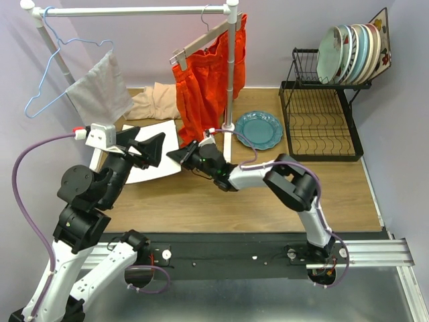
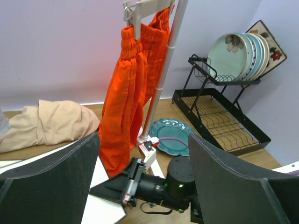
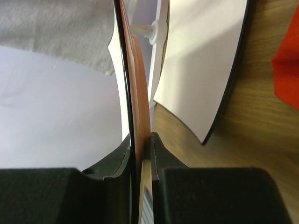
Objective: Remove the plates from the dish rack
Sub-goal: Place the plate at the center of the board.
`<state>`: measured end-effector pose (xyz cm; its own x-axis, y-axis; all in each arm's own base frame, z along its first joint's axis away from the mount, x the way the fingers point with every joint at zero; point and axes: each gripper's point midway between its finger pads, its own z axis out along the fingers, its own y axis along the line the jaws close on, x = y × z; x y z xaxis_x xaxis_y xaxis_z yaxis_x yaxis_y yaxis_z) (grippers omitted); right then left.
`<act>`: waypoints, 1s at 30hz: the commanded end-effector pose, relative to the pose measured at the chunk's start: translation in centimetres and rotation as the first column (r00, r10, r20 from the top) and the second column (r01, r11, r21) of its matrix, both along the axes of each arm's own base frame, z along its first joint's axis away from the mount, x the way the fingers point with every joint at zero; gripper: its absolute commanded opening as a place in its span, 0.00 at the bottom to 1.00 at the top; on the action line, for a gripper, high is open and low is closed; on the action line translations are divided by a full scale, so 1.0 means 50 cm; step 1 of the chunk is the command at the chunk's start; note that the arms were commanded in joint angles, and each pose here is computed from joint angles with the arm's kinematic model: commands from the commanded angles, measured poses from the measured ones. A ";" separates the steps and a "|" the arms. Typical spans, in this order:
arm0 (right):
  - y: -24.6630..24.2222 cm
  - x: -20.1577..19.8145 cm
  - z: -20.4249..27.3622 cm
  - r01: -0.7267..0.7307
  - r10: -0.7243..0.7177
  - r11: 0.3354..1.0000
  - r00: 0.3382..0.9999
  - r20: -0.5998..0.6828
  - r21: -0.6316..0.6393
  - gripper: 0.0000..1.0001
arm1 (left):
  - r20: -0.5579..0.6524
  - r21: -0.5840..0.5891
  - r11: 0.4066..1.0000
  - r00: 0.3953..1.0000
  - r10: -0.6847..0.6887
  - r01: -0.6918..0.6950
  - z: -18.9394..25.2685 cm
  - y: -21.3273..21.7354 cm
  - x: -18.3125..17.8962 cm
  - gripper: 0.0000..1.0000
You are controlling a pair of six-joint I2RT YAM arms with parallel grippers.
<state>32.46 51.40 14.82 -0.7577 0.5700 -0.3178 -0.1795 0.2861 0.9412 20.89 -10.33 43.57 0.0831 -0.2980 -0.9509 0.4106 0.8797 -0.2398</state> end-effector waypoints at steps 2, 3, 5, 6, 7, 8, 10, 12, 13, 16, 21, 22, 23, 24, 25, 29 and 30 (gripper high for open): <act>0.037 0.055 0.181 0.154 -0.169 0.908 0.986 0.005 0.389 0.01 | -0.025 0.004 0.998 0.998 0.061 -0.061 -0.008 0.030 -0.008 0.86; 0.040 0.060 0.176 0.166 -0.181 0.906 0.984 -0.001 0.390 0.01 | -0.027 0.007 0.998 0.997 0.067 -0.067 -0.010 0.033 -0.009 0.85; 0.044 0.075 0.171 0.199 -0.214 0.896 0.977 -0.006 0.397 0.01 | -0.028 0.005 0.996 0.996 0.085 -0.085 -0.009 0.042 -0.011 0.85; 0.046 0.078 0.169 0.206 -0.222 0.894 0.975 -0.005 0.397 0.01 | -0.030 0.005 0.996 0.995 0.091 -0.091 -0.010 0.045 -0.012 0.85; 0.051 0.085 0.182 0.207 -0.230 0.890 0.973 0.008 0.407 0.01 | -0.028 0.004 0.995 0.995 0.098 -0.098 -0.009 0.049 -0.015 0.85; 0.054 0.091 0.167 0.221 -0.242 0.890 0.970 0.003 0.399 0.01 | -0.026 0.005 0.995 0.995 0.098 -0.098 -0.009 0.050 -0.017 0.85; 0.059 0.098 0.161 0.236 -0.251 0.882 0.968 -0.016 0.407 0.01 | -0.022 0.006 0.995 0.995 0.099 -0.099 -0.007 0.052 -0.020 0.85; 0.063 0.109 0.148 0.259 -0.269 0.877 0.963 -0.035 0.406 0.01 | -0.021 0.005 0.995 0.995 0.097 -0.097 -0.006 0.053 -0.023 0.85; 0.066 0.111 0.138 0.267 -0.273 0.878 0.961 -0.043 0.398 0.01 | -0.020 0.004 0.995 0.995 0.097 -0.097 -0.005 0.054 -0.025 0.86; 0.069 0.124 0.126 0.293 -0.296 0.876 0.954 -0.052 0.382 0.01 | -0.020 0.000 0.995 0.995 0.098 -0.098 -0.005 0.057 -0.029 0.85; 0.083 0.140 0.110 0.321 -0.317 0.884 0.946 -0.067 0.341 0.01 | -0.016 -0.008 0.995 0.995 0.099 -0.099 -0.001 0.059 -0.034 0.85; 0.084 0.144 0.097 0.330 -0.321 0.887 0.943 -0.083 0.324 0.01 | -0.015 -0.007 0.995 0.995 0.099 -0.099 -0.001 0.060 -0.034 0.85; 0.085 0.144 0.090 0.335 -0.324 0.887 0.942 -0.090 0.316 0.02 | -0.016 -0.010 0.995 0.995 0.098 -0.098 -0.002 0.060 -0.035 0.85; 0.084 0.147 0.084 0.342 -0.328 0.887 0.940 -0.096 0.311 0.02 | -0.016 -0.010 0.995 0.995 0.097 -0.097 -0.002 0.059 -0.035 0.85; 0.084 0.148 0.074 0.346 -0.330 0.889 0.938 -0.104 0.298 0.02 | -0.013 -0.011 0.995 0.995 0.095 -0.095 0.000 0.059 -0.036 0.85; 0.085 0.151 0.044 0.363 -0.342 0.897 0.931 -0.127 0.250 0.06 | -0.015 -0.012 0.996 0.996 0.087 -0.087 -0.002 0.056 -0.036 0.85; 0.084 0.152 0.037 0.370 -0.348 0.896 0.928 -0.132 0.245 0.07 | -0.015 -0.012 0.996 0.996 0.087 -0.087 -0.002 0.056 -0.036 0.85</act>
<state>38.85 55.06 10.69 -0.5691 0.7950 -0.2098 0.0092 0.2613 0.9652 19.58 -8.16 42.93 0.0810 -0.2935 -0.9525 0.3421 0.9058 -0.2500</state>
